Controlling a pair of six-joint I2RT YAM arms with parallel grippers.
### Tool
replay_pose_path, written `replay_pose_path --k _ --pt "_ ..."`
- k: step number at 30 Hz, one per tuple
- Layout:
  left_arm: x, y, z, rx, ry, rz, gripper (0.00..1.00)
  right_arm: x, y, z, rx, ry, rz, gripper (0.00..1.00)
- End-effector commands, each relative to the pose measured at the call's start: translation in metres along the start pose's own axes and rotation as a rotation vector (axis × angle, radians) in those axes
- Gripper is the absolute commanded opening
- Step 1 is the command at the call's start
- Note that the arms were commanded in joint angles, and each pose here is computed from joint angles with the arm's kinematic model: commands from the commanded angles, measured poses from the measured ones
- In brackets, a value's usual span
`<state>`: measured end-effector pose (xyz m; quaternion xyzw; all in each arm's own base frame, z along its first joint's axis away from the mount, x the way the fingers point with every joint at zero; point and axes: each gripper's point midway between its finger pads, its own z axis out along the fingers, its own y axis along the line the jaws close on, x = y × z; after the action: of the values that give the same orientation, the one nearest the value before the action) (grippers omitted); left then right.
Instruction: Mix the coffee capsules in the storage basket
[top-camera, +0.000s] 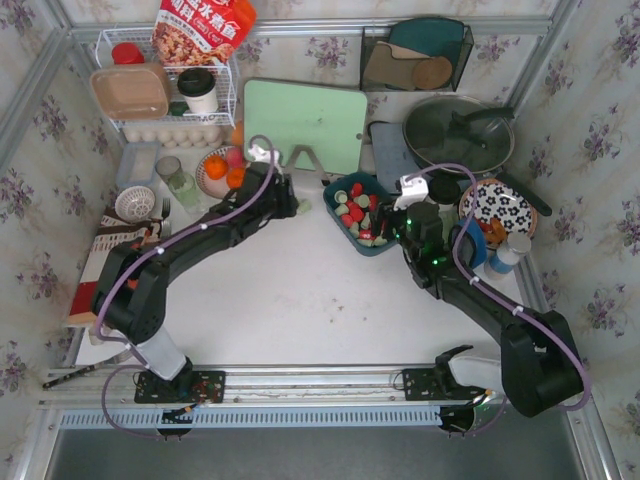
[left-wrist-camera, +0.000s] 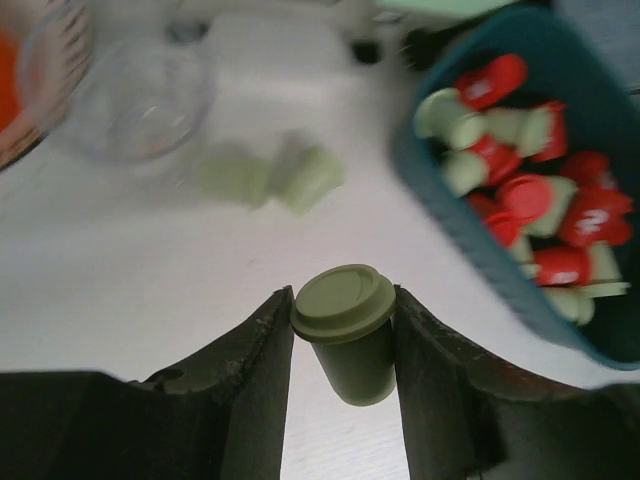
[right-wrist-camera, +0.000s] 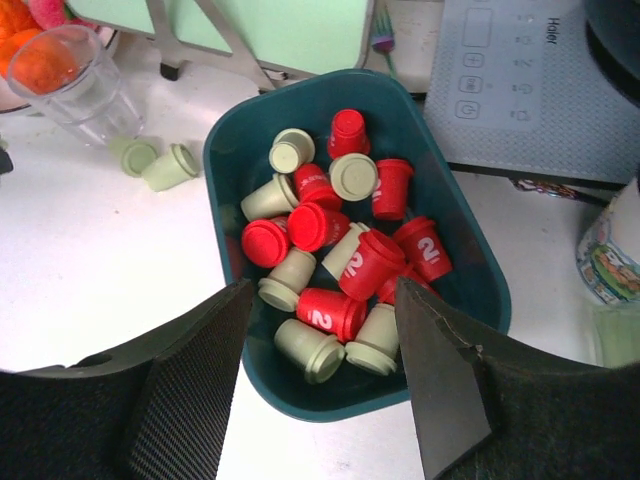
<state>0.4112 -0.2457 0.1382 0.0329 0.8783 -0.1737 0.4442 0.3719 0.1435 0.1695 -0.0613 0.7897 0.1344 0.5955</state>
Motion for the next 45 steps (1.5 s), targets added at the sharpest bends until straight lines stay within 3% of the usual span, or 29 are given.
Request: replay_pose_path --k 1,7,13,18,23,27,33,45 --pt "-0.040 -0.061 0.009 0.191 -0.125 0.115 0.44 -0.017 -0.009 -0.003 0.055 -0.085 0.016 0.66" --pt "-0.051 -0.125 0.044 0.338 -0.141 0.177 0.47 -0.022 -0.017 -0.010 0.094 -0.127 0.019 0.67" --pt "-0.017 -0.148 0.094 0.362 -0.020 0.202 0.54 -0.021 -0.019 -0.010 0.099 -0.127 0.018 0.67" --pt "0.002 -0.141 0.113 0.319 0.025 0.209 0.66 -0.019 -0.018 -0.008 0.093 -0.121 0.013 0.67" --pt "-0.012 -0.128 0.092 0.269 -0.040 0.228 0.77 -0.018 -0.018 -0.007 0.093 -0.117 0.012 0.67" --pt "-0.032 -0.103 0.067 0.141 -0.098 0.274 0.78 -0.015 -0.016 -0.005 0.084 -0.106 0.010 0.67" --pt "-0.026 -0.040 0.055 -0.130 -0.052 0.306 0.78 -0.013 -0.015 -0.004 0.078 -0.099 0.009 0.67" --pt "0.005 -0.013 0.102 -0.023 0.096 0.334 0.70 -0.011 -0.012 -0.002 0.062 -0.091 0.003 0.67"
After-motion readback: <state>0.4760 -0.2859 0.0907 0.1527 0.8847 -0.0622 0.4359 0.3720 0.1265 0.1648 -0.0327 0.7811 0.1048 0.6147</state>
